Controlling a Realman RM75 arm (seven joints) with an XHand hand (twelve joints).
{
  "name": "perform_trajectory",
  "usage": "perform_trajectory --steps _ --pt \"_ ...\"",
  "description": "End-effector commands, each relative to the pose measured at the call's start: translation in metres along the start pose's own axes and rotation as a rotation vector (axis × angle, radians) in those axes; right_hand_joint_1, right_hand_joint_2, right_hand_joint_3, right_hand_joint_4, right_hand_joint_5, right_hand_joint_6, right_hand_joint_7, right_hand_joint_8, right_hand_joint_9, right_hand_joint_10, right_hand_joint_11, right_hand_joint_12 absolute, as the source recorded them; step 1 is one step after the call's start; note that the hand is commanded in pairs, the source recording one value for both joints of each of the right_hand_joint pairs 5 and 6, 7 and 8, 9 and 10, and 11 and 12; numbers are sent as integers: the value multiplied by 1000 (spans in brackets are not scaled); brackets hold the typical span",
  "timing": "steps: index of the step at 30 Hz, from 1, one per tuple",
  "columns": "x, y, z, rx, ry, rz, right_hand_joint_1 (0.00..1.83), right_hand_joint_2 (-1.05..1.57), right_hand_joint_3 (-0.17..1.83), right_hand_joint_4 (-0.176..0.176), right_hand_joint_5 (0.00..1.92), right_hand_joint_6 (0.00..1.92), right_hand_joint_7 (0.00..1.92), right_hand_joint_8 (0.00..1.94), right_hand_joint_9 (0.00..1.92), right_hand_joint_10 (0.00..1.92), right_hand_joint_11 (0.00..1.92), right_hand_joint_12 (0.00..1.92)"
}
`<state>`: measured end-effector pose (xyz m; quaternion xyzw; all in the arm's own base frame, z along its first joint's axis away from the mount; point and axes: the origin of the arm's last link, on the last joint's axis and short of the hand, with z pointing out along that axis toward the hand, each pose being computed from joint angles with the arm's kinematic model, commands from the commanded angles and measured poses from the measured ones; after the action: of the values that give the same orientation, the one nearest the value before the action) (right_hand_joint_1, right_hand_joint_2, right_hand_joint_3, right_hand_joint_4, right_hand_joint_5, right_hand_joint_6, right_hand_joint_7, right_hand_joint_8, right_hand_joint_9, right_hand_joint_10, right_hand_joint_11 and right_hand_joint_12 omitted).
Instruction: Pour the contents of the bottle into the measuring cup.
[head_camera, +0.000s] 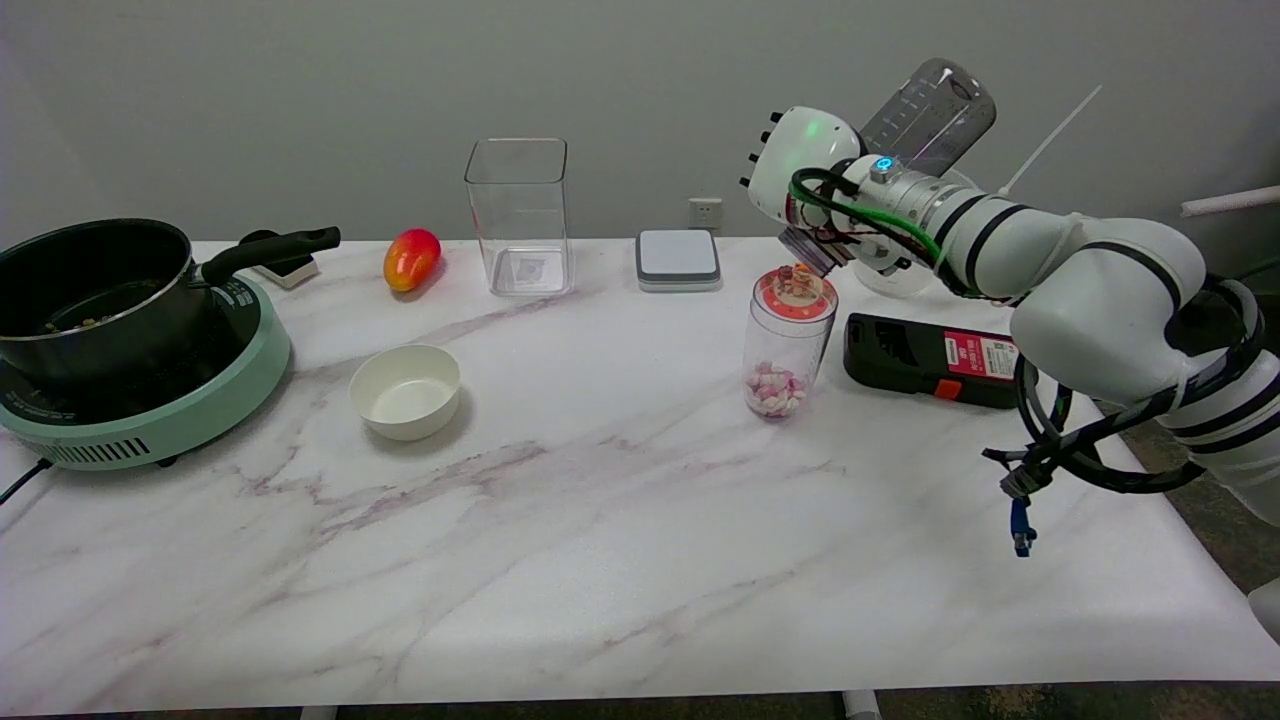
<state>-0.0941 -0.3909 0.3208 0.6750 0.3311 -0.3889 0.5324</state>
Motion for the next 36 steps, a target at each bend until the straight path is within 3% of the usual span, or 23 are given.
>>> perform_trajectory --steps 1,36 --pt "1 -4 -1 16 19 -14 1448 455 1238 0 1272 1272 1443 1443 1312 1312 1079 1079" --pt "-11 -13 -9 37 41 -74 1428 560 1117 0 1315 1315 1464 1464 1338 1338 1106 1106"
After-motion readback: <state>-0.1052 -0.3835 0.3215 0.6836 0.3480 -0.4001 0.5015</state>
